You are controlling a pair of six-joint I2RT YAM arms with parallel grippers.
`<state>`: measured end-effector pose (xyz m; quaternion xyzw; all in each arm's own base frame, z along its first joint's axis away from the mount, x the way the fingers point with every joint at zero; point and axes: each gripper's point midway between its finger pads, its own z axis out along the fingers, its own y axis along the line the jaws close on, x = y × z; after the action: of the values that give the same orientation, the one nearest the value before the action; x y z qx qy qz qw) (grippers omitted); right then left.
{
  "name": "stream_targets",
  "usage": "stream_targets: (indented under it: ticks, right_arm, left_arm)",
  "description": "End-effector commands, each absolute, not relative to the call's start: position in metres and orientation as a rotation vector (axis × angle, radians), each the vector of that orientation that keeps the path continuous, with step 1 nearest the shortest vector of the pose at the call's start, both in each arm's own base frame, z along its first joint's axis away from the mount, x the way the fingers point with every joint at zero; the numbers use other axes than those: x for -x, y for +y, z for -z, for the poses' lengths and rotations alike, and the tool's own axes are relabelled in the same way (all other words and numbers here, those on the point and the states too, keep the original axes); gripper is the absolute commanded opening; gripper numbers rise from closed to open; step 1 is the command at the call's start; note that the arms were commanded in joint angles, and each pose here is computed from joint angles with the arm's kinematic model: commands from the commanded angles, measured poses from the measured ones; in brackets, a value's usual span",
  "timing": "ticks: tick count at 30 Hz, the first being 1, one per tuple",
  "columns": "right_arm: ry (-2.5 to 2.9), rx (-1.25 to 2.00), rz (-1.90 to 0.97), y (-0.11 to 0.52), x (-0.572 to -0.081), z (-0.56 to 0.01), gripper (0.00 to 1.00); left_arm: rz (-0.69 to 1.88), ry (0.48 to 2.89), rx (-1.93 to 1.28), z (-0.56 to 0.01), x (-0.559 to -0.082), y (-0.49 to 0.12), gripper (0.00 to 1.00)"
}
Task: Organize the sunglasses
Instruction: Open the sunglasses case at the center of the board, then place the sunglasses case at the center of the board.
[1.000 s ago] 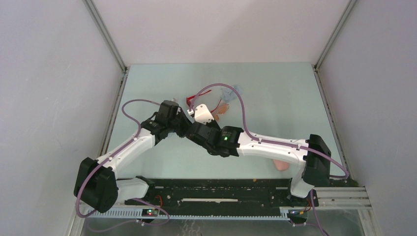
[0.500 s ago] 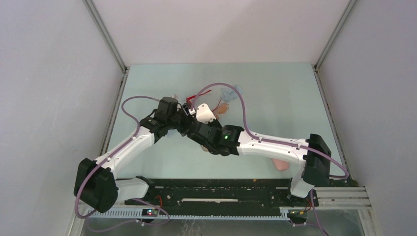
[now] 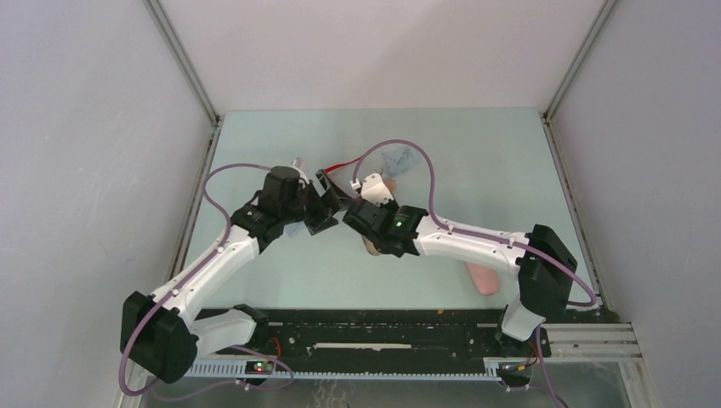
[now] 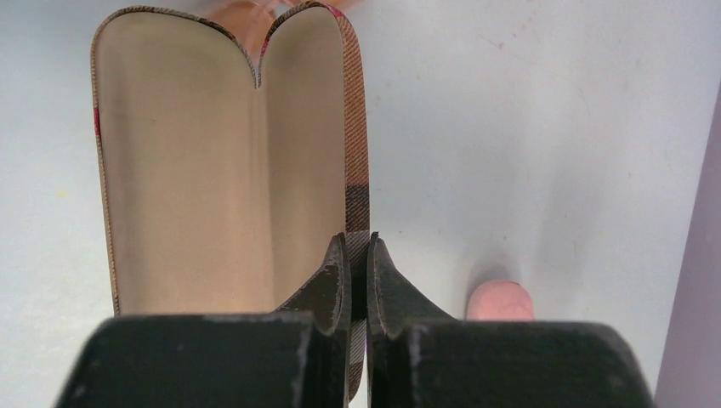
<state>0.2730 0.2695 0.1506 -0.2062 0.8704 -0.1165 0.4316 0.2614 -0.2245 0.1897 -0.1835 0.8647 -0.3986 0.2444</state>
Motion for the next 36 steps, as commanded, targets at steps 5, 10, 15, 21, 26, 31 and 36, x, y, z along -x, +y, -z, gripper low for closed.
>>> stream_targets:
  ticks: [5, 10, 15, 21, 26, 31, 36]
  right_arm:
    - [2.202, 0.329, 0.362, 0.211, -0.302, -0.146, 0.0]
    - [2.162, 0.245, 0.431, 0.164, -0.328, -0.148, 0.0]
    - [2.15, 0.149, 0.449, 0.12, -0.362, -0.151, 0.0]
    - [2.176, 0.113, 0.43, 0.088, -0.391, -0.142, 0.0]
    - [2.188, 0.132, 0.537, 0.073, -0.403, -0.123, 0.0]
    - [2.234, 0.089, 0.568, 0.058, -0.409, -0.105, 0.0]
    - [2.273, 0.073, 0.591, 0.045, -0.408, -0.095, 0.0]
  left_arm:
    - [1.173, 2.238, 0.41, -0.236, -0.266, -0.23, 0.9]
    - [1.216, 2.231, 0.448, -0.229, -0.268, -0.221, 0.91]
    - [1.244, 2.18, 0.492, -0.232, -0.272, -0.203, 0.91]
    - [1.19, 2.207, 0.474, -0.224, -0.27, -0.19, 0.92]
    - [1.154, 2.222, 0.429, -0.222, -0.269, -0.187, 0.93]
    - [1.155, 2.231, 0.428, -0.222, -0.272, -0.188, 0.93]
    - [1.127, 2.243, 0.433, -0.216, -0.272, -0.184, 0.93]
